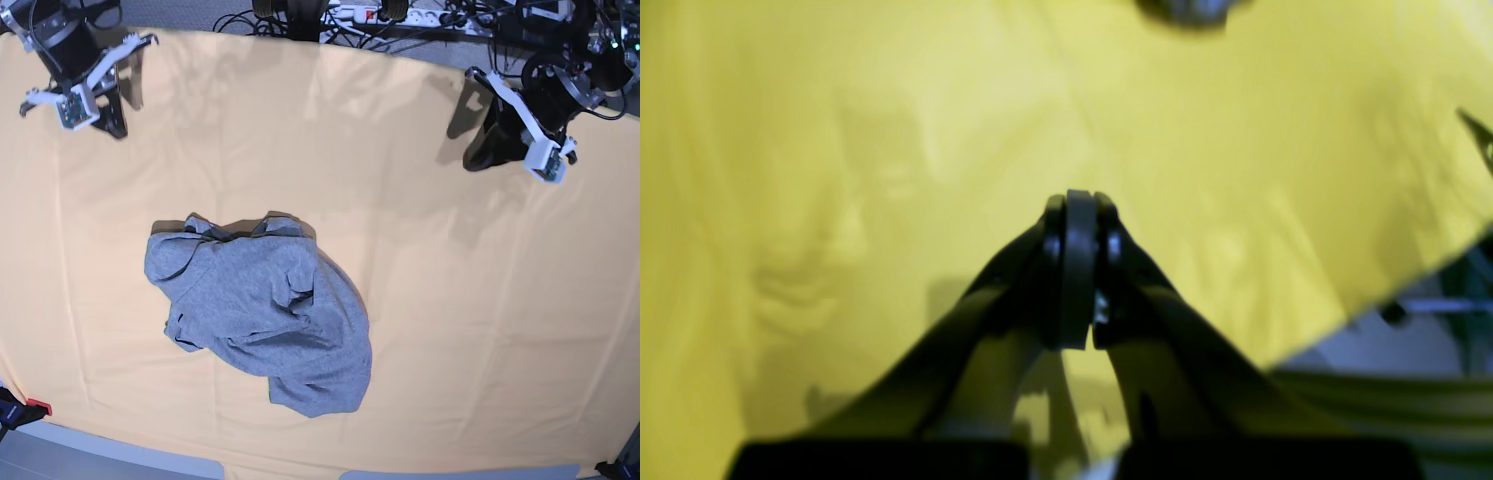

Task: Layout the t-shirt on the table in an organized manner, then fold the t-shirt properly
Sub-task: 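Lower the right gripper onto the grey t-shirt and grasp its edge, then drag the grasped shirt edge away from the pile with the right gripper, then release and regrasp the shirt fabric with the right gripper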

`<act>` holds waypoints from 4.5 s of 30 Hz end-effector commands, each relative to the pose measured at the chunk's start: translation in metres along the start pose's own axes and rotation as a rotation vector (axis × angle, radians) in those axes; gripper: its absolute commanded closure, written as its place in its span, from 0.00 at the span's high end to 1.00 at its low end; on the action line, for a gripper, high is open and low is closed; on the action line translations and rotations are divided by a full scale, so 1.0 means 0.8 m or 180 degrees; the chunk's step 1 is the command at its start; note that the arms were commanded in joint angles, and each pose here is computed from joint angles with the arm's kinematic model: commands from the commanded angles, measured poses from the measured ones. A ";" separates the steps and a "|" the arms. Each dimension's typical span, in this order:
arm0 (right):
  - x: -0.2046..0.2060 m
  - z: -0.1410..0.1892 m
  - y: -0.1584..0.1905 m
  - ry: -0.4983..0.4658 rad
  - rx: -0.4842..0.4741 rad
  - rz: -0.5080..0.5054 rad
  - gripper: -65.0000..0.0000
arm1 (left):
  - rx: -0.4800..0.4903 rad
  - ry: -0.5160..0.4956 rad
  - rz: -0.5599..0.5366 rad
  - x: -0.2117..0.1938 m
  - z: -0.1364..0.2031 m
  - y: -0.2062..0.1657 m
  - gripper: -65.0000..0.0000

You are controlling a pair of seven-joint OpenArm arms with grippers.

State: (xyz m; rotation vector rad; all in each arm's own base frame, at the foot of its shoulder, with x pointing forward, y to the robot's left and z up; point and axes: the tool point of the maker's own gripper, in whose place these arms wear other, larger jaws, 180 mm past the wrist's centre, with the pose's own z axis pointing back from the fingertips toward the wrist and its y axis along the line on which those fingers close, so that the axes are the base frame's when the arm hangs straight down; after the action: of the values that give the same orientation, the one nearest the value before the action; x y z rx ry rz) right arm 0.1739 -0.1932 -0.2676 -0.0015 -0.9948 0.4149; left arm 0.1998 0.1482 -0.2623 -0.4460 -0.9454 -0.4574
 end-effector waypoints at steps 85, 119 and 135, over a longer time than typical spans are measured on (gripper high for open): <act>0.021 -0.052 -0.021 0.0352 -0.0587 0.0527 0.00 | -0.0916 0.0392 -0.0638 -0.034 -0.095 0.022 0.00; -0.024 -0.024 0.010 0.0527 -0.0231 -0.0174 0.58 | -0.0917 0.0382 -0.0639 -0.032 -0.095 0.022 0.00; -0.035 -0.061 0.038 0.0507 0.0425 -0.0406 0.00 | -0.0916 0.0383 -0.0640 -0.032 -0.095 0.022 0.00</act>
State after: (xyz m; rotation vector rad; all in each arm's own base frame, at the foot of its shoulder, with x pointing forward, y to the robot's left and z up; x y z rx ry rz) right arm 0.1843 -0.1671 -0.3335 0.1454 -0.7594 0.3495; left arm 0.2405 0.1261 -0.3389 -0.5693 -0.7695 -0.7866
